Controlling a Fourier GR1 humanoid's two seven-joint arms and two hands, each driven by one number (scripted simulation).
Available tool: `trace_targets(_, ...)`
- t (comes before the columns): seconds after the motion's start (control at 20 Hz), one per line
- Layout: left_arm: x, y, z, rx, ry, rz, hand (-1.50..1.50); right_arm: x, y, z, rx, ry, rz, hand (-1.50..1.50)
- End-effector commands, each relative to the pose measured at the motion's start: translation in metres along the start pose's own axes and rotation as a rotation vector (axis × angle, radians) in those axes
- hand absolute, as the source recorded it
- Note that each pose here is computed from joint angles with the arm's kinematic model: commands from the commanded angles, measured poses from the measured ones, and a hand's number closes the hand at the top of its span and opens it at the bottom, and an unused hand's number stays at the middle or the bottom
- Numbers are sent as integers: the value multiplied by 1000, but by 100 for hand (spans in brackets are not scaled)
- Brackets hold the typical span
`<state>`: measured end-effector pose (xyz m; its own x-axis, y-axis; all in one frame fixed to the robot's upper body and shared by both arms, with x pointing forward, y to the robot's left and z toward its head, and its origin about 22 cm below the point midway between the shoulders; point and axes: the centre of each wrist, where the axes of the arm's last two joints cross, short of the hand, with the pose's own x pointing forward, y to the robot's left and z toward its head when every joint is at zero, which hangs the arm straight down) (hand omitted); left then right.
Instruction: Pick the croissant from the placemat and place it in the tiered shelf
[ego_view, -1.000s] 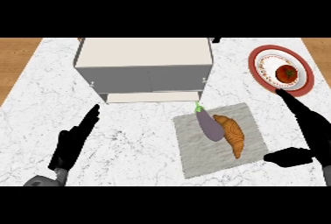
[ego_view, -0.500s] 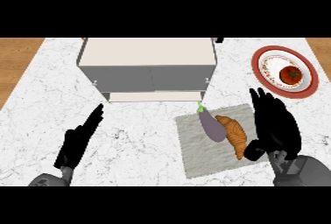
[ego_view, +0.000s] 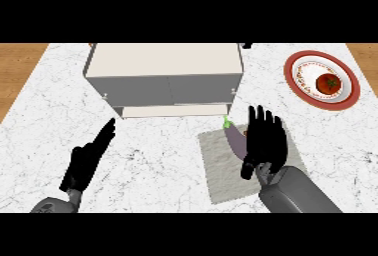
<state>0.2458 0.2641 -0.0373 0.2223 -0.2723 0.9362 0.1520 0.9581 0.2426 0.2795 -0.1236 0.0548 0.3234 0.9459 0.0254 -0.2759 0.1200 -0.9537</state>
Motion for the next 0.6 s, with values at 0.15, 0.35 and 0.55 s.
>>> trace_targets(0.15, 10, -13, 5, 9, 0, -8, 0, 11, 22, 0, 32, 148, 51, -150)
trace_targets(0.35, -1, -11, 4, 2, 3, -3, 0, 13, 24, -18, -16, 205, 111, -150)
trace_targets(0.55, -4, 0, 13, -12, 3, -4, 0, 19, 41, -10, -44, 213, 140, -150)
